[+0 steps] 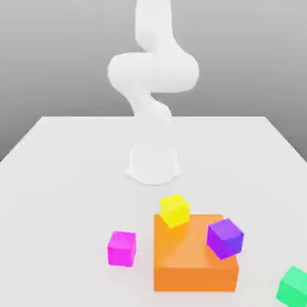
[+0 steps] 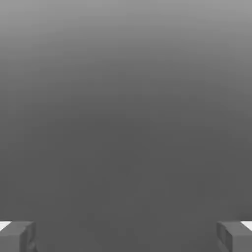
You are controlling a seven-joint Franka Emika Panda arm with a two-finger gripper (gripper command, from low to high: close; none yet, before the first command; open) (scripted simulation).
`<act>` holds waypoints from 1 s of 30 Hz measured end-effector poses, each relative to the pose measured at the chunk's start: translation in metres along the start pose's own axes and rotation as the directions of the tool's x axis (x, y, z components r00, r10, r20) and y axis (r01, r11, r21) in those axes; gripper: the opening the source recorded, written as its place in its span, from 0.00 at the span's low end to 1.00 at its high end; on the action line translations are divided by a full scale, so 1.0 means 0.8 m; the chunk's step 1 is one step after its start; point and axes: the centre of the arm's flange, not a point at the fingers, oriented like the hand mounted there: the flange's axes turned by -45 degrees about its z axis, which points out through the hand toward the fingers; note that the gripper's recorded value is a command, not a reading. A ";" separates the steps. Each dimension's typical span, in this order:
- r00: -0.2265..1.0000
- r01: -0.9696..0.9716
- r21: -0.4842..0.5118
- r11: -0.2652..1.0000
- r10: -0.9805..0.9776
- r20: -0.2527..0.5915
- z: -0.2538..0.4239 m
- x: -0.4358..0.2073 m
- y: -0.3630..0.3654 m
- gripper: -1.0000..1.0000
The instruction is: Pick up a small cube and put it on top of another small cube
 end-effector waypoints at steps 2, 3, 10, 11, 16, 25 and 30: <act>0.995 -0.089 -0.042 0.995 0.090 0.042 0.045 -0.009 0.002 0.50; 0.989 -0.131 -0.063 0.989 0.134 0.060 0.066 -0.015 0.004 0.50; 0.887 -0.401 -0.224 0.888 0.437 0.145 0.202 -0.070 0.030 0.50; 0.865 -0.436 -0.249 0.865 0.479 0.151 0.219 -0.081 0.036 0.50; 0.723 -0.588 -0.370 0.720 0.672 0.159 0.298 -0.141 0.063 0.50; 0.375 -0.747 -0.561 0.357 0.923 0.087 0.397 -0.274 0.105 0.50; 0.149 -0.759 -0.640 0.118 0.989 0.005 0.428 -0.352 0.118 0.50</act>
